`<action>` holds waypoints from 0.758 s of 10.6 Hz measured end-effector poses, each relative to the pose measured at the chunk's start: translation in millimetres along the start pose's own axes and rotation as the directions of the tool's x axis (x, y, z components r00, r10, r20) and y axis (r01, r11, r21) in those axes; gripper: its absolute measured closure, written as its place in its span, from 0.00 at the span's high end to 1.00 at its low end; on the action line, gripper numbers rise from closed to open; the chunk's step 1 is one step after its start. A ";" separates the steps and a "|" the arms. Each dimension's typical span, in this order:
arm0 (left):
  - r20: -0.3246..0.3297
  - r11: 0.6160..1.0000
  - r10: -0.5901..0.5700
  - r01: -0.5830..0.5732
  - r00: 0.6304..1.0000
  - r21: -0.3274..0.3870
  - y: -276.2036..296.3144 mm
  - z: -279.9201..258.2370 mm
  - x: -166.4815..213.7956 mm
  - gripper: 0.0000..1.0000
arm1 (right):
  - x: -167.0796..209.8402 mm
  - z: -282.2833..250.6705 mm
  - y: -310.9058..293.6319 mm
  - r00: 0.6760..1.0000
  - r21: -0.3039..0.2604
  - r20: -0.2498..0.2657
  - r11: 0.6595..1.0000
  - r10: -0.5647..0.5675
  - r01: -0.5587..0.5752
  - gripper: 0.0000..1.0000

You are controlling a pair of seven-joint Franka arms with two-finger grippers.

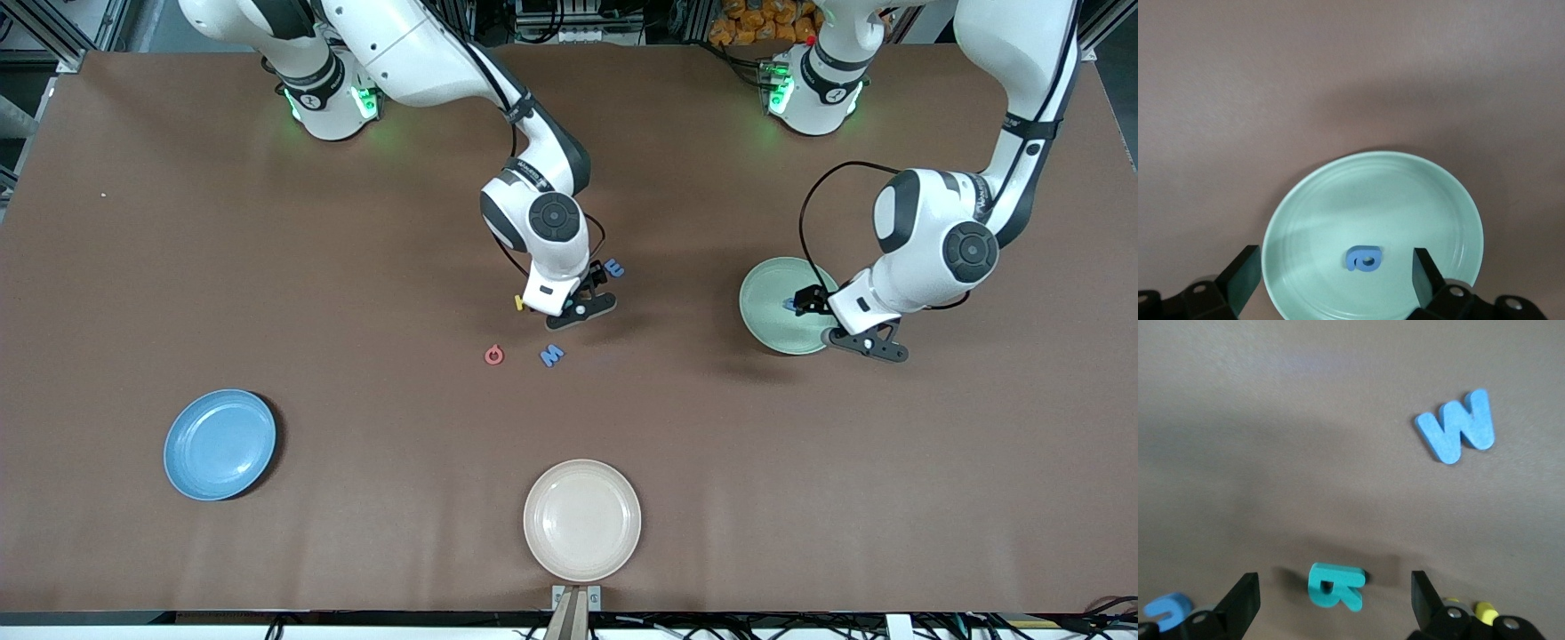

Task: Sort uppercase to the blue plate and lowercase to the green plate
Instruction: 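Release the a onto the green plate while the right gripper reaches letters, then grasp the teal R with the right gripper while the left gripper returns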

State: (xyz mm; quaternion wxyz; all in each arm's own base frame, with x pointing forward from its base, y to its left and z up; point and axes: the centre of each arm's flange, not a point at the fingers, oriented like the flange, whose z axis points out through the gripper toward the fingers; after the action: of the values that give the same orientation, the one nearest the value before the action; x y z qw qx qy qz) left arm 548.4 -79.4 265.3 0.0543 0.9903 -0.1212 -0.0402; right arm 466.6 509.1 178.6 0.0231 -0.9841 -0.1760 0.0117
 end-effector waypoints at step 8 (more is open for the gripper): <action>-0.038 0.985 -0.172 0.172 0.984 -0.009 -0.8 -19.6 23.3 1.00 | -16.2 11.6 -17.9 1.000 -0.018 0.017 1.000 0.020 -0.020 1.00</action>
State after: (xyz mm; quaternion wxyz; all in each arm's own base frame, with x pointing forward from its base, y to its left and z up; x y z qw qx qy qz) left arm 572.9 -82.4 283.1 0.0556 0.9975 -0.0342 -0.0257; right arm 444.9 520.7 168.1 0.0129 -0.9858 -0.1663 0.0186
